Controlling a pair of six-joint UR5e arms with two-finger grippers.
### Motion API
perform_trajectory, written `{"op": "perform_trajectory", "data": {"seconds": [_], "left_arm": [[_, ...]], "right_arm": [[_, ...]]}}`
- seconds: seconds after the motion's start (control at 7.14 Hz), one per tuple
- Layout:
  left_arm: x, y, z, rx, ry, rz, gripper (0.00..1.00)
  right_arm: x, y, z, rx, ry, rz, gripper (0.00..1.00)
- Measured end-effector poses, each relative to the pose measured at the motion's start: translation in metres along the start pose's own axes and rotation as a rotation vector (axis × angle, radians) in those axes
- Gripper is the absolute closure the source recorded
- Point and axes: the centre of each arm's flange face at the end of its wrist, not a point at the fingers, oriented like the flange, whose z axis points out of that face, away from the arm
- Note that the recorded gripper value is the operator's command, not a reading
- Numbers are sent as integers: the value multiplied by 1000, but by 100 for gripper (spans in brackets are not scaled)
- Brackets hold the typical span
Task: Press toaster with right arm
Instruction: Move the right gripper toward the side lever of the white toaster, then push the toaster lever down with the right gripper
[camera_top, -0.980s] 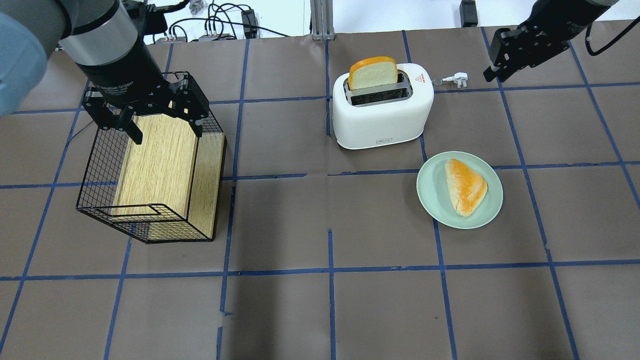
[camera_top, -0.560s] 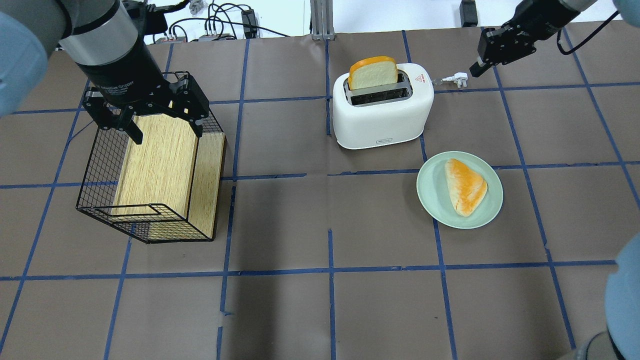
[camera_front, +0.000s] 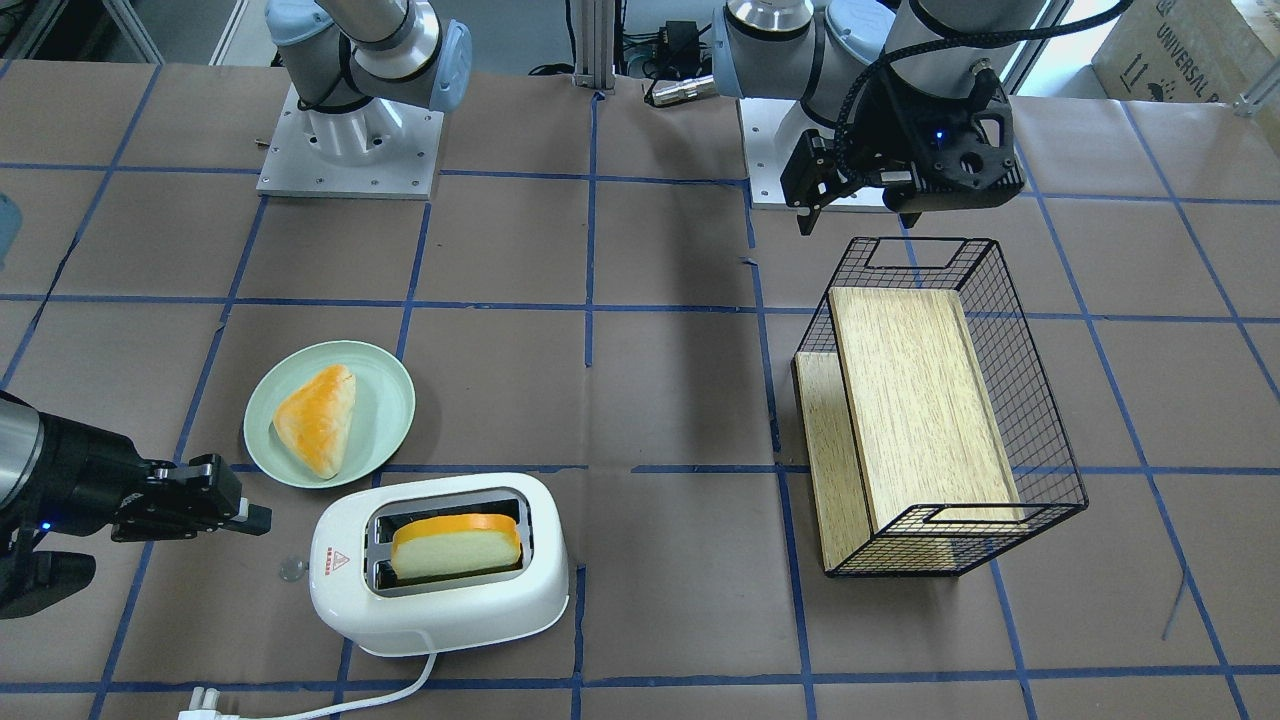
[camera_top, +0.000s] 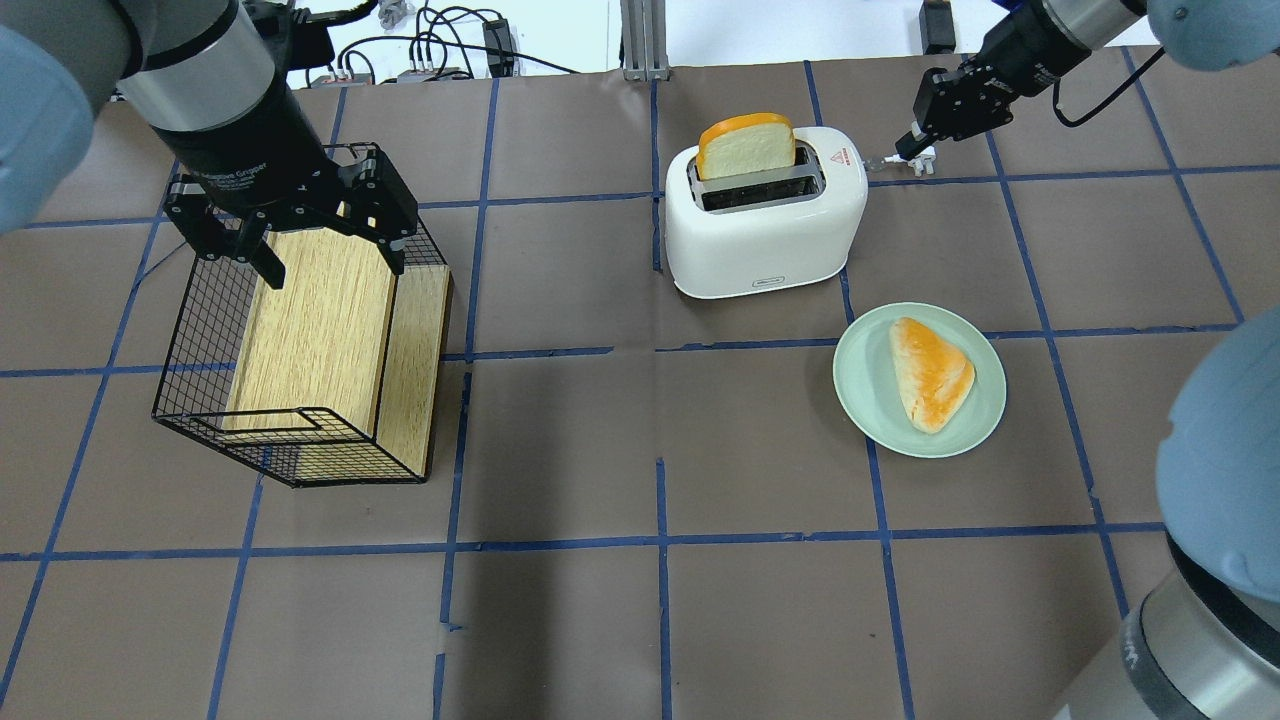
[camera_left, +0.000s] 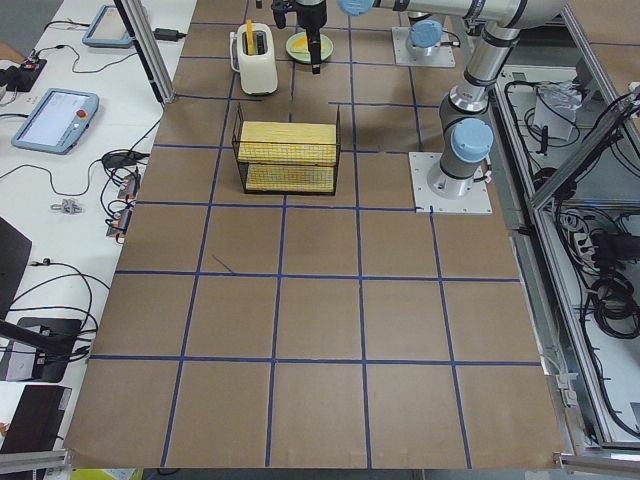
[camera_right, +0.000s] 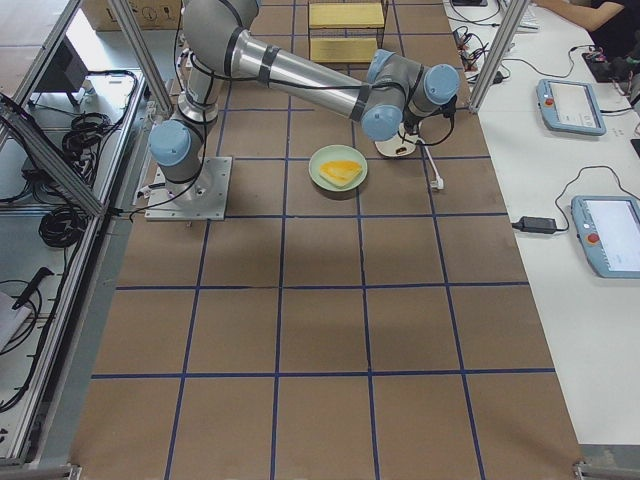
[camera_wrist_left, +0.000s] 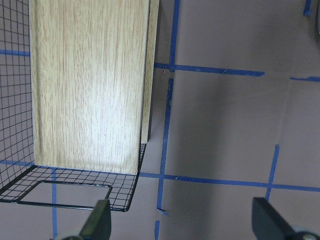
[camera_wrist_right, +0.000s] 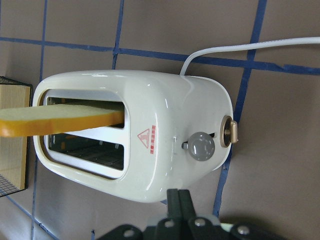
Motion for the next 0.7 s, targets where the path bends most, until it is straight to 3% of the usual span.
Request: {"op": "perform_trajectory", "data": {"seconds": [0.7], "left_arm": [[0,0,0,0,0,0,0]], "right_arm": [[19,-10,28,-12,-51,23,97]]}}
